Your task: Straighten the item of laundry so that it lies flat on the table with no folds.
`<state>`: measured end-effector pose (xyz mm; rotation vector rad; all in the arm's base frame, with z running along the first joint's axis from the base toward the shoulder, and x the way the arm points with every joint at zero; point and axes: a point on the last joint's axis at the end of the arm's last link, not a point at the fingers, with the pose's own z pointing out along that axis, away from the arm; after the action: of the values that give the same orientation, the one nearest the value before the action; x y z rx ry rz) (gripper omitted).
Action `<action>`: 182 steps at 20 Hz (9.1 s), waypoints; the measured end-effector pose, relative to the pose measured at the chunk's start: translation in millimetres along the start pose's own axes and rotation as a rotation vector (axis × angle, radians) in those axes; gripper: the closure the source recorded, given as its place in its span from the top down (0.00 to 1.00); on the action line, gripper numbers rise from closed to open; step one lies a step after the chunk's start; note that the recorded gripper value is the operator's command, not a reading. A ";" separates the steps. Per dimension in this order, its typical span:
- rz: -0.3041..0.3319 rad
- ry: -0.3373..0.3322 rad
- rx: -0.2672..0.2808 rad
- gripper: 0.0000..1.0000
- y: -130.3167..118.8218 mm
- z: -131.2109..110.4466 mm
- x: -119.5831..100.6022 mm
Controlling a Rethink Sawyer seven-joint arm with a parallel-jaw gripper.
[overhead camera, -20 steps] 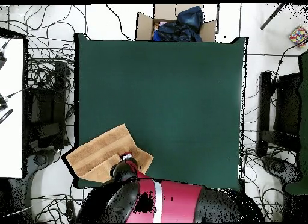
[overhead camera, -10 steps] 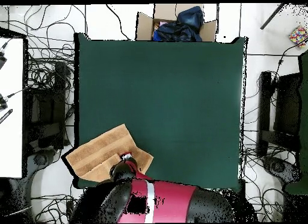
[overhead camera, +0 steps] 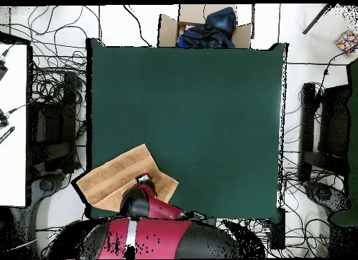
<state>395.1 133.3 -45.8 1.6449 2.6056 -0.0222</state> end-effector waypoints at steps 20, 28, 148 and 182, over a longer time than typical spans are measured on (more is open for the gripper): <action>0.016 0.059 -0.022 0.00 -30.8 -11.8 -45.8; 0.071 0.059 -0.007 0.00 -104.7 -36.5 -117.7; 0.045 -0.114 0.050 0.00 64.6 4.8 -331.6; 0.146 -0.141 0.088 1.00 146.1 -6.0 -260.2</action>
<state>638.2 -38.1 -21.7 1.7873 2.4079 -0.2406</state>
